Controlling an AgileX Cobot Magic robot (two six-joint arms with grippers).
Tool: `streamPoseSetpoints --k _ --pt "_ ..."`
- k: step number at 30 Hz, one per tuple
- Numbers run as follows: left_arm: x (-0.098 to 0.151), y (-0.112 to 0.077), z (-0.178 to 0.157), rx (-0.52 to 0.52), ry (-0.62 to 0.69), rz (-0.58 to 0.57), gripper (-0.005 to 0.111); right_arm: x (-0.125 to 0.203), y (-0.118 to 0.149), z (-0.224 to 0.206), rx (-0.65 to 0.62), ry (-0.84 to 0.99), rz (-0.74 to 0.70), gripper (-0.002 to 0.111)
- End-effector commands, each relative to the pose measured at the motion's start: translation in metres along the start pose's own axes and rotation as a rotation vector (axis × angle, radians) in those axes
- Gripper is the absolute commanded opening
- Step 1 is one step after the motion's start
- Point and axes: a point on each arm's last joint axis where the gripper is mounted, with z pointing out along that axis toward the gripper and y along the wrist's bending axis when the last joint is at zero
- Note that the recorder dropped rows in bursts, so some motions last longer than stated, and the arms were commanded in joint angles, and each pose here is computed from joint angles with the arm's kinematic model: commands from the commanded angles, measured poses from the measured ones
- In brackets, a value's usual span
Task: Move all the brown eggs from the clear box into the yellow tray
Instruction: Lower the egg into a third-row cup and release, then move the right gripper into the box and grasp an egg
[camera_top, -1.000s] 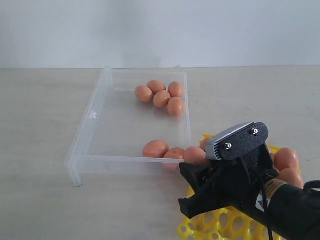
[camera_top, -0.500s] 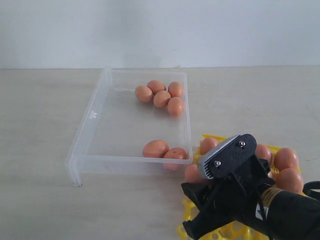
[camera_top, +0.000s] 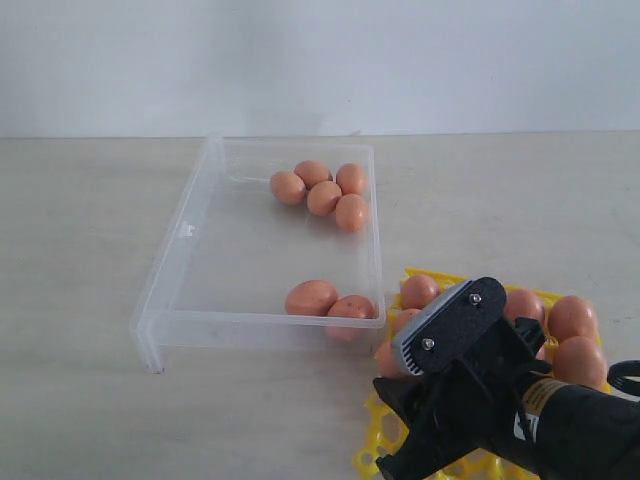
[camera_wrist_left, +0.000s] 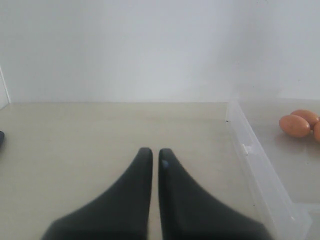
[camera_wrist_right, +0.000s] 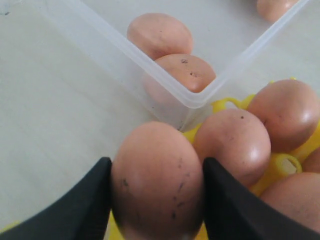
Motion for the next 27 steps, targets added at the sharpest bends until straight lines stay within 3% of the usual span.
streamPoseSetpoints --k 1,4,14,18,23,27 --pt "0.001 0.000 0.000 -0.001 -0.004 0.002 0.004 0.000 -0.001 0.000 0.004 0.004 -0.006 0.045" --pt "0.001 0.000 0.000 -0.001 -0.004 0.002 0.004 0.000 -0.001 0.000 0.004 0.002 -0.006 0.055" --pt "0.001 0.000 0.000 -0.001 -0.004 0.002 0.004 -0.010 -0.002 -0.005 0.014 -0.072 0.000 0.055" --pt "0.001 0.000 0.000 -0.001 -0.004 0.002 0.004 -0.035 -0.010 -0.025 0.057 -0.237 0.065 0.055" --pt "0.001 0.000 0.000 -0.001 -0.004 0.002 0.004 -0.069 -0.030 -0.060 0.190 -0.516 0.257 0.055" --pt "0.001 0.000 0.000 -0.001 -0.004 0.002 0.004 -0.101 -0.033 -0.073 0.176 -0.489 0.311 0.054"
